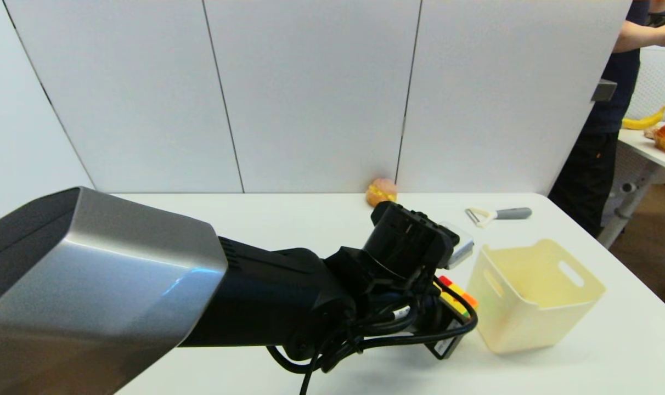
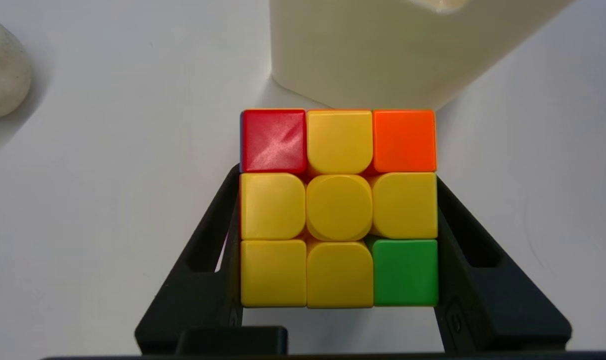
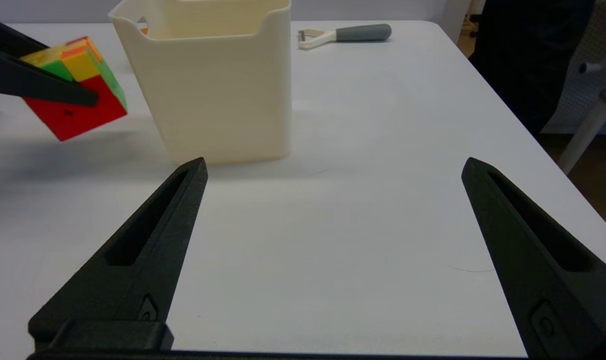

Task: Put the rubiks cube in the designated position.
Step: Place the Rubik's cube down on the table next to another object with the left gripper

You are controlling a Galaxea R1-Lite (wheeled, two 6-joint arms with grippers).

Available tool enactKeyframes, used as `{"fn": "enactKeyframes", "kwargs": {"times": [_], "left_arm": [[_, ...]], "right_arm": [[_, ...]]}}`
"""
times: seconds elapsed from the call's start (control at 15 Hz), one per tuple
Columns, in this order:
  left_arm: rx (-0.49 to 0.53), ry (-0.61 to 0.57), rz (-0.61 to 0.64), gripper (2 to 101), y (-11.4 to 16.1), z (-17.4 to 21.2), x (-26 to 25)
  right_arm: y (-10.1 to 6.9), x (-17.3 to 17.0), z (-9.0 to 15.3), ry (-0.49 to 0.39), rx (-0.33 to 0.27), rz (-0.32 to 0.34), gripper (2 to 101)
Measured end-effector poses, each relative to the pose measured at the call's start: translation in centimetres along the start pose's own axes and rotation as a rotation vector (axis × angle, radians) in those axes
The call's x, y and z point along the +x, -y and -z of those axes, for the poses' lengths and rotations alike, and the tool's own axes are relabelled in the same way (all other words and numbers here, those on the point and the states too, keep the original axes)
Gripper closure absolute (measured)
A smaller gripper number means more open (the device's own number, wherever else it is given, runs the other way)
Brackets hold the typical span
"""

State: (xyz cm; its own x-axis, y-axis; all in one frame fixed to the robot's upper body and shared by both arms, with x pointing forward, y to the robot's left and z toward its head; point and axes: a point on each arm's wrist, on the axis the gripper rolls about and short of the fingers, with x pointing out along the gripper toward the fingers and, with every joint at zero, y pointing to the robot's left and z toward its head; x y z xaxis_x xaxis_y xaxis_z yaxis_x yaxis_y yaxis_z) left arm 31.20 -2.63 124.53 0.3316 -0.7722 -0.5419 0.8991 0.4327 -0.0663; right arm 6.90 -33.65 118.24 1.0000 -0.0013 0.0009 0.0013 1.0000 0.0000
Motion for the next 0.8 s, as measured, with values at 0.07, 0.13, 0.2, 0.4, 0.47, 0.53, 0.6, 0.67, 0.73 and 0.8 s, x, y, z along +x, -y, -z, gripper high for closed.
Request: {"fn": "enactKeyframes", "kwargs": {"times": [0.07,0.13,0.2,0.4,0.47,0.53,0.6,0.67,0.73,0.8], "left_arm": [[-0.002,-0.001,-0.009,46.2,-0.2,0.0,0.3],[-0.004,-0.003,-0.015,46.2,-0.3,0.1,0.6],[-0.005,-0.005,-0.018,46.2,-0.4,0.1,0.8],[-0.01,-0.013,-0.024,46.2,-0.8,0.4,1.2],[-0.011,-0.014,-0.025,46.2,-0.9,0.4,1.3],[-0.013,-0.016,-0.026,46.2,-0.9,0.5,1.4],[-0.013,-0.018,-0.026,46.2,-0.9,0.5,1.4],[-0.013,-0.019,-0.026,46.2,-1.0,0.6,1.5],[-0.014,-0.02,-0.026,46.2,-1.0,0.6,1.5],[-0.014,-0.02,-0.027,46.2,-1.0,0.6,1.5]], "right_arm": [[0.0,0.0,0.0,0.0,0.0,0.0,1.8],[0.0,0.0,0.0,0.0,0.0,0.0,1.8],[0.0,0.0,0.0,0.0,0.0,0.0,1.8],[0.0,0.0,0.0,0.0,0.0,0.0,1.8],[0.0,0.0,0.0,0.0,0.0,0.0,1.8],[0.0,0.0,0.0,0.0,0.0,0.0,1.8],[0.0,0.0,0.0,0.0,0.0,0.0,1.8],[0.0,0.0,0.0,0.0,0.0,0.0,1.8],[0.0,0.0,0.0,0.0,0.0,0.0,1.8],[0.0,0.0,0.0,0.0,0.0,0.0,1.8]]}}
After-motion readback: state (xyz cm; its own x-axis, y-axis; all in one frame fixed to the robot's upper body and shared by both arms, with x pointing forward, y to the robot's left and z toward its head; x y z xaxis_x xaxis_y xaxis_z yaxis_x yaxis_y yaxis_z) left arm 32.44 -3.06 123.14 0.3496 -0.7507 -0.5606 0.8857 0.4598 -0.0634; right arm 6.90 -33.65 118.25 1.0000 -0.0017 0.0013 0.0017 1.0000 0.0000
